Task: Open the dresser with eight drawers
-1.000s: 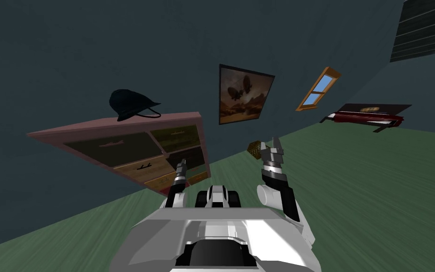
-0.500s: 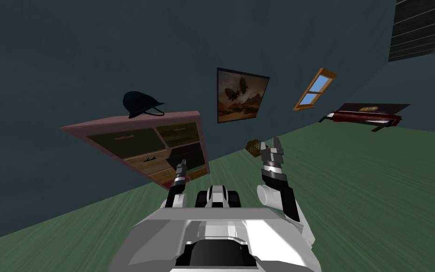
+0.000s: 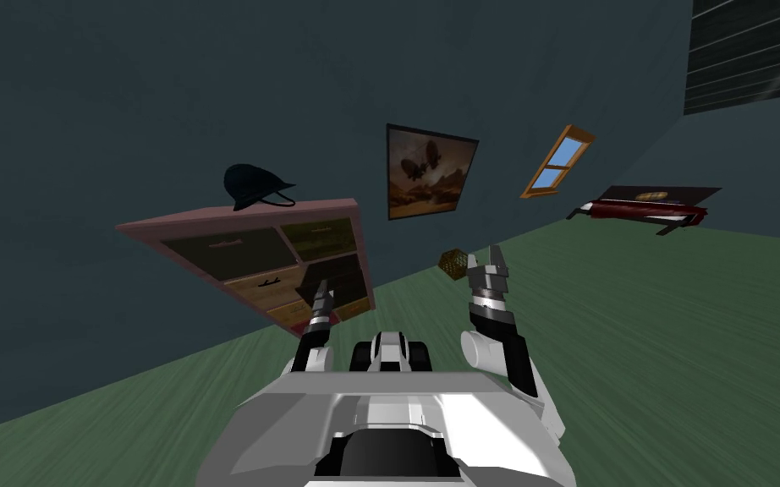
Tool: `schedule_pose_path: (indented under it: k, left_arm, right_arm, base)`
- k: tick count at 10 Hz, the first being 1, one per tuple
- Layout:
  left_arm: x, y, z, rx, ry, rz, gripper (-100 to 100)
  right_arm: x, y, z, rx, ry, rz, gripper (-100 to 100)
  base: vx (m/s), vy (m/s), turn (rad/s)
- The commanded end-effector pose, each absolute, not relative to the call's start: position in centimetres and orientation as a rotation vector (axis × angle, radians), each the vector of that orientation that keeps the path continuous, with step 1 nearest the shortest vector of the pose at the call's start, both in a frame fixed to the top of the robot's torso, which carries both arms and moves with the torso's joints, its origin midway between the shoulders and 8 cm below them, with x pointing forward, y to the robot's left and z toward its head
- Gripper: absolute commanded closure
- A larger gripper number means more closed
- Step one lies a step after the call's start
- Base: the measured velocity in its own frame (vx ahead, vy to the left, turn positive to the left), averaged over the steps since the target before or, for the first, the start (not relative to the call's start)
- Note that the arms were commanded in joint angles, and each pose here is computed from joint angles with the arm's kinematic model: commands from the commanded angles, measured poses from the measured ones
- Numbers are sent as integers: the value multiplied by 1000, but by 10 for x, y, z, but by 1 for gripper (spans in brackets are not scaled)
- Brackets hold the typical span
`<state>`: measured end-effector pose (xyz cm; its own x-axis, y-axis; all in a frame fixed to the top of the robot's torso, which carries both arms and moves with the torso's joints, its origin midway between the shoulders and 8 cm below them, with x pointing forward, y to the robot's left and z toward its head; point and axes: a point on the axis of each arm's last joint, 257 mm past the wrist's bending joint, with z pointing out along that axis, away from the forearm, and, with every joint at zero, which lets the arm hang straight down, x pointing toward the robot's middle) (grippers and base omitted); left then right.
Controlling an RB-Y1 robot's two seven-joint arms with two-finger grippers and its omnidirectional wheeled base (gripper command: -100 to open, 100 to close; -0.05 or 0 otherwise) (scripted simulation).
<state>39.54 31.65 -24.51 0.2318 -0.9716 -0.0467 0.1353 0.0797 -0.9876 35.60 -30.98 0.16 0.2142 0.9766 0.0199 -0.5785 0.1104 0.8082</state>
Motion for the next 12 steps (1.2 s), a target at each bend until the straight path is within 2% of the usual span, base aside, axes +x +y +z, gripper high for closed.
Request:
schedule_pose_path:
  k: [1,6,7,12]
  left_arm:
    - [394,318,-230,-1159,964,-1054,-100]
    - [390,320,-212,-1163,962,-1047,-100]
    - [390,320,-212,-1165,963,-1046,0]
    - [390,320,-214,-1168,966,-1045,0]
  right_arm:
    - [356,-310,2,802,620,1256,0]
    - [356,-310,2,802,620,1256,0]
    - [356,-310,2,802,620,1256,0]
    - [356,-310,2,802,620,1256,0]
  base:
    - [8,8,-20]
    - [-2,-2,-17]
    - [0,0,0]
    - [0,0,0]
